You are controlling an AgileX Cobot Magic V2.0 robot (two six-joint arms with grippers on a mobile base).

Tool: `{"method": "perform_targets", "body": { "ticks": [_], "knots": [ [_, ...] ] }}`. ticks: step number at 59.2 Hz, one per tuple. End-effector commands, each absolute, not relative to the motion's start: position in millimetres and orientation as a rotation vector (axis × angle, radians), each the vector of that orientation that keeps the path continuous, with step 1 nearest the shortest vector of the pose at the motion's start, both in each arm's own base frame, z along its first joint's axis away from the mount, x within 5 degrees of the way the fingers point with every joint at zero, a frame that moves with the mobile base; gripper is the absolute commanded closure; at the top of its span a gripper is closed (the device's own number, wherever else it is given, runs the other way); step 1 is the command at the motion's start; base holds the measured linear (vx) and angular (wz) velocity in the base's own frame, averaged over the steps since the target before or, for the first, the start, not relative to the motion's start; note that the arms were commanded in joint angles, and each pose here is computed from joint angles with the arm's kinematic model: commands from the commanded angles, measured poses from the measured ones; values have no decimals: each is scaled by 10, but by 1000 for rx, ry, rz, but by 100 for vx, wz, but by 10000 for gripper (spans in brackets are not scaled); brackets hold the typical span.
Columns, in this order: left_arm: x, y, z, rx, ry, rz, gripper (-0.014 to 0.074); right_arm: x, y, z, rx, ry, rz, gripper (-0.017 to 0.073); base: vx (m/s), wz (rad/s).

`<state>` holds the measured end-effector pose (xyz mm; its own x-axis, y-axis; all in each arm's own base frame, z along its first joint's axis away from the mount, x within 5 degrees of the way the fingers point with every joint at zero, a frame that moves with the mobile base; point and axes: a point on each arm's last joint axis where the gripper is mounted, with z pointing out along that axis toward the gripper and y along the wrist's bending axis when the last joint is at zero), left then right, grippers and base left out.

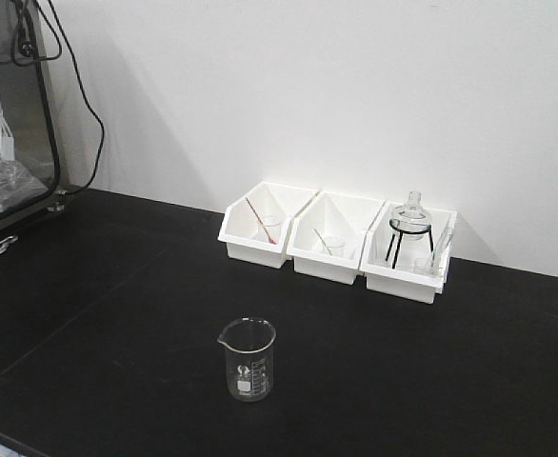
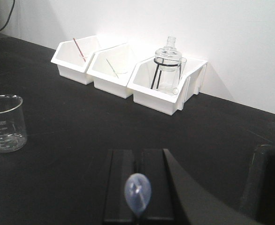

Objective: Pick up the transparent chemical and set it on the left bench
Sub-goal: 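Extend the right arm and lower the beaker onto the bench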

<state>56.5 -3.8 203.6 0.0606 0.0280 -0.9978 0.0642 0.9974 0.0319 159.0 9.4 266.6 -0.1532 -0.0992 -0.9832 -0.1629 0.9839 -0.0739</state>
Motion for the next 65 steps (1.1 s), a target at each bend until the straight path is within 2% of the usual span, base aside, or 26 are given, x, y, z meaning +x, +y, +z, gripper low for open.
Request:
{"method": "perform_targets", "body": {
  "ticks": [1, 13, 22, 30, 38, 43, 53, 65],
  "knots": [
    [550, -36, 2063, 64, 1429, -35, 597, 1649, 136, 2797, -212, 1652, 114, 562, 8, -5],
    [550, -36, 2063, 64, 1429, -35, 597, 1820, 212, 2714, -252, 1644, 228, 562, 6, -5],
    [550, -36, 2063, 64, 1429, -35, 597, 2066, 340, 2768, -364, 1522, 377, 562, 5, -5],
    [550, -36, 2063, 64, 1429, -35, 597, 2374, 432, 2944, -393, 1453, 461, 562, 3, -6],
    [550, -36, 2063, 64, 1429, -35, 597, 2660, 927, 3118, -550, 1423, 524, 562, 2, -5],
    [550, -36, 2063, 64, 1429, -35, 597, 2879, 1306, 3195, -650, 1432, 455, 562, 1, -5],
    [550, -36, 2063, 64, 1429, -35, 597, 3254, 1820, 3300, -651, 1397, 477, 562, 0, -2],
    [550, -36, 2063, 64, 1429, -35, 597, 3586, 2225, 3209, -687, 1373, 518, 562, 0, 0]
  ]
}}
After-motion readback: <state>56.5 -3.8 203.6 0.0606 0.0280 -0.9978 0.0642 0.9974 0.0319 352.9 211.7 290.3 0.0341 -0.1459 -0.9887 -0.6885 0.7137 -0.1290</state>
